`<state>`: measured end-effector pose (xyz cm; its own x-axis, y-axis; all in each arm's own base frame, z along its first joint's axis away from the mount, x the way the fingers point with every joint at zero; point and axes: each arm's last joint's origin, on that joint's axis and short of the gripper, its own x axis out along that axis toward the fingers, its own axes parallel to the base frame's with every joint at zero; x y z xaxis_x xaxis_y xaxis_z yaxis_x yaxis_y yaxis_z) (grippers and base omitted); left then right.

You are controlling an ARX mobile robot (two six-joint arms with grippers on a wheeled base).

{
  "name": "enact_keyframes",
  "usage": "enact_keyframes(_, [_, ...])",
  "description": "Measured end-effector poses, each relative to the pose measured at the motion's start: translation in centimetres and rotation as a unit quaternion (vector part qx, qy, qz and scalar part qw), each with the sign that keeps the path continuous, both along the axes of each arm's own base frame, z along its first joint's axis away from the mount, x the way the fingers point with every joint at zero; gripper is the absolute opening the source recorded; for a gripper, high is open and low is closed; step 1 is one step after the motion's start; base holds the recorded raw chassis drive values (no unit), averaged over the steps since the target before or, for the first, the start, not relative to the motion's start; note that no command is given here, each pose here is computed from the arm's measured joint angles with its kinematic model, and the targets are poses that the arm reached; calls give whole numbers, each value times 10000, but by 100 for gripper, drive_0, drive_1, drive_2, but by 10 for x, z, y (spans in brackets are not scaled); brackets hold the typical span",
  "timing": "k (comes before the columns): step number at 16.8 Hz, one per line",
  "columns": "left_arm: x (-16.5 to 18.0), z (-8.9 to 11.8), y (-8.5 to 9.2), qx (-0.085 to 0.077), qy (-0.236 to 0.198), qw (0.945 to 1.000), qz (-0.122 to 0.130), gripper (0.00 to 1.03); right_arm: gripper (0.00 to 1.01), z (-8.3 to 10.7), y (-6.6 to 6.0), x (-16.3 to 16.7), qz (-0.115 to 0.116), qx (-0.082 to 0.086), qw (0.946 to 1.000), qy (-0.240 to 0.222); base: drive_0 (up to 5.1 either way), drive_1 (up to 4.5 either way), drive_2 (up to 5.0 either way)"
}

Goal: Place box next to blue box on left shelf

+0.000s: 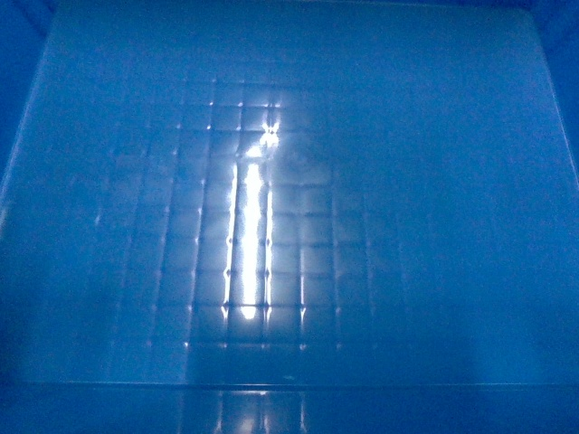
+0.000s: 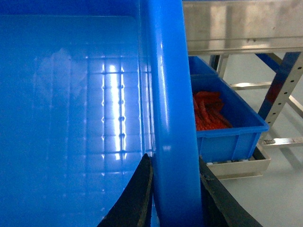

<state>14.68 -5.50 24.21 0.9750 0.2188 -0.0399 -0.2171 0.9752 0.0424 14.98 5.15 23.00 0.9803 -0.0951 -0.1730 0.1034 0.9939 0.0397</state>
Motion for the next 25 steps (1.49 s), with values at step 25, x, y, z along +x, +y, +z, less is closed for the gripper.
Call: enact_keyframes(25, [0, 0, 0, 6, 9, 10000, -10, 20, 17, -1, 0, 0, 0, -3, 10000, 12, 0, 0, 0])
